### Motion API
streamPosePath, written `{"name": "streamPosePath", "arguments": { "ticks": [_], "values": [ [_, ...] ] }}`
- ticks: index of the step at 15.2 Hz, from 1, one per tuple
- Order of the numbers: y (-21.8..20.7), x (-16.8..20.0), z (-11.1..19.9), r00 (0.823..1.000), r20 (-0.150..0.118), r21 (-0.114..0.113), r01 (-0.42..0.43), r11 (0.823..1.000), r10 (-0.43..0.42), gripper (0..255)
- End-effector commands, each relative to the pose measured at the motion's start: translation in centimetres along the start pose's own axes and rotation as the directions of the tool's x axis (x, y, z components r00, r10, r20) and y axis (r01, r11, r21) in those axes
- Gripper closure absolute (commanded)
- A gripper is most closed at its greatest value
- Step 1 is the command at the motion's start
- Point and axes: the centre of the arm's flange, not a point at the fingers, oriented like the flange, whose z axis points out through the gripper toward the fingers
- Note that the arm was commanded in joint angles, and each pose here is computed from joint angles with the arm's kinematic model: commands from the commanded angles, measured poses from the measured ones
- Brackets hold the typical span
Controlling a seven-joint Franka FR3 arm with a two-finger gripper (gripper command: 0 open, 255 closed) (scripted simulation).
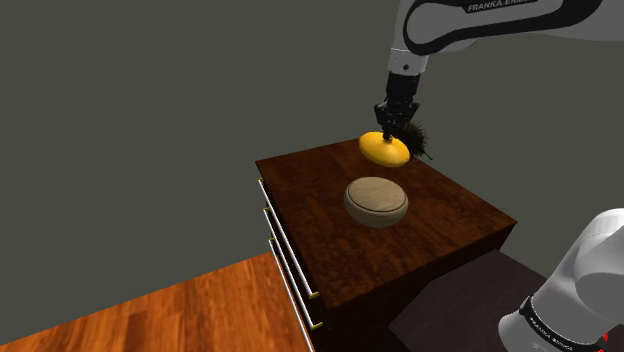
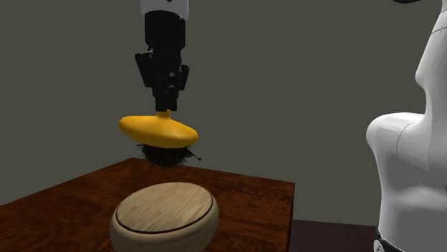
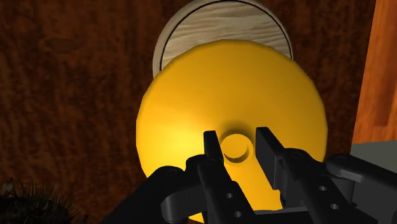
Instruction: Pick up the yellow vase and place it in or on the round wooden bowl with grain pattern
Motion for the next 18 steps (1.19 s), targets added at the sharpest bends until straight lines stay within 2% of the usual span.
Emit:
{"name": "streamPosePath", "arguments": {
  "ticks": [1,2,18],
  "values": [
    [-2.3,-1.8,-0.4,1.000,0.000,0.000,-0.001,1.000,0.001,255],
    [-3.3,-2.6,-0.6,1.000,0.000,0.000,-0.001,1.000,0.001,255],
    [-2.7,-2.6,7.9,1.000,0.000,0.000,-0.001,1.000,0.001,255]
  ]
}}
